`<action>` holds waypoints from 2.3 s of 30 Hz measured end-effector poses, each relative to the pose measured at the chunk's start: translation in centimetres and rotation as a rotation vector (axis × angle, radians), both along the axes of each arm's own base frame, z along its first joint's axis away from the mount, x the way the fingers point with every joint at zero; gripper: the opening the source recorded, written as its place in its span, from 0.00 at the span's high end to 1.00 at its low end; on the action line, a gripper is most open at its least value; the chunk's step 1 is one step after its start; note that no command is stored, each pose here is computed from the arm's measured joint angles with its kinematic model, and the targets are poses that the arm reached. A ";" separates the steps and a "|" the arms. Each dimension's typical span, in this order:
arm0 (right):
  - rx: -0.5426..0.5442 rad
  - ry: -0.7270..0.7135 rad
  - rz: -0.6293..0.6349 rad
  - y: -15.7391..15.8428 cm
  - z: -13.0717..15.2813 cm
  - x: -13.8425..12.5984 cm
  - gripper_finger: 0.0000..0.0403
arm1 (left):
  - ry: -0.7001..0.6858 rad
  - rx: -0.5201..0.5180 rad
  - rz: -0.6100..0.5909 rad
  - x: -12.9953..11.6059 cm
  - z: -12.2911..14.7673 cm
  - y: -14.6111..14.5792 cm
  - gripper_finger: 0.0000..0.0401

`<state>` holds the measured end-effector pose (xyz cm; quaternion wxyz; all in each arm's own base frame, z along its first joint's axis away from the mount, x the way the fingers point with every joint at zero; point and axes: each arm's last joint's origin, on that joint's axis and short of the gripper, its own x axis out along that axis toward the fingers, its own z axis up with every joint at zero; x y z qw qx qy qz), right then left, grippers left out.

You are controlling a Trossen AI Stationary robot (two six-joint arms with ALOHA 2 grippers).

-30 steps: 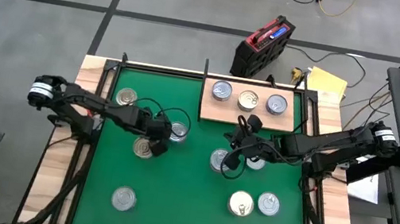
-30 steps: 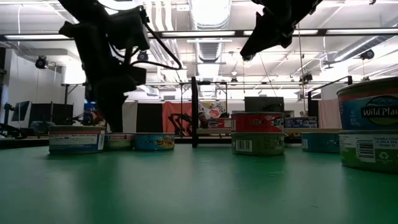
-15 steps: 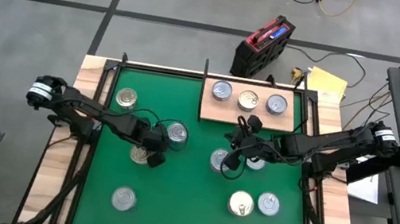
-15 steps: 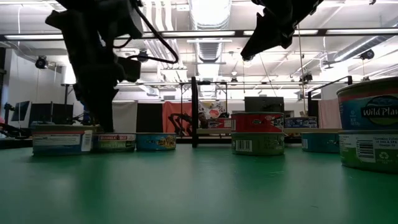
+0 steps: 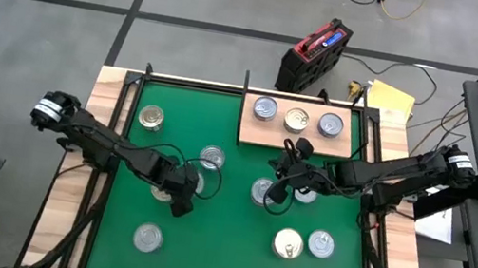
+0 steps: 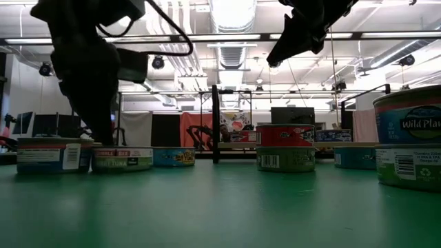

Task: Stack canned seafood by type on shelf
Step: Put the green tuna can on the shelf

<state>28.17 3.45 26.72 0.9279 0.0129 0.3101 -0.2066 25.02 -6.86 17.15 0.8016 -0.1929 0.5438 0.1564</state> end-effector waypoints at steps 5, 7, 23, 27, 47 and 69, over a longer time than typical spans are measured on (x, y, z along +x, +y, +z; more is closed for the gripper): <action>0.001 0.000 0.000 0.0 0.0 0.0 0.98 | -0.084 -0.041 -0.030 0.5 0.3 -1.2 1.00; 0.010 -0.003 -0.004 0.0 0.0 0.0 0.98 | -0.117 -0.054 -0.042 0.7 0.5 -1.6 1.00; 0.059 0.022 0.035 1.5 -1.4 -0.7 0.98 | -0.098 0.194 0.060 0.9 0.7 -1.0 1.00; 0.058 0.022 0.051 2.0 -1.4 -0.7 0.98 | -0.057 0.201 0.065 1.5 -0.5 -1.2 1.00; 0.100 0.016 0.079 3.1 -1.5 -1.0 0.98 | -0.058 0.146 -0.132 7.4 -0.5 -6.6 1.00; 0.326 -0.012 0.163 5.6 -6.2 4.1 0.98 | -0.163 0.233 -0.263 3.1 1.7 -10.0 1.00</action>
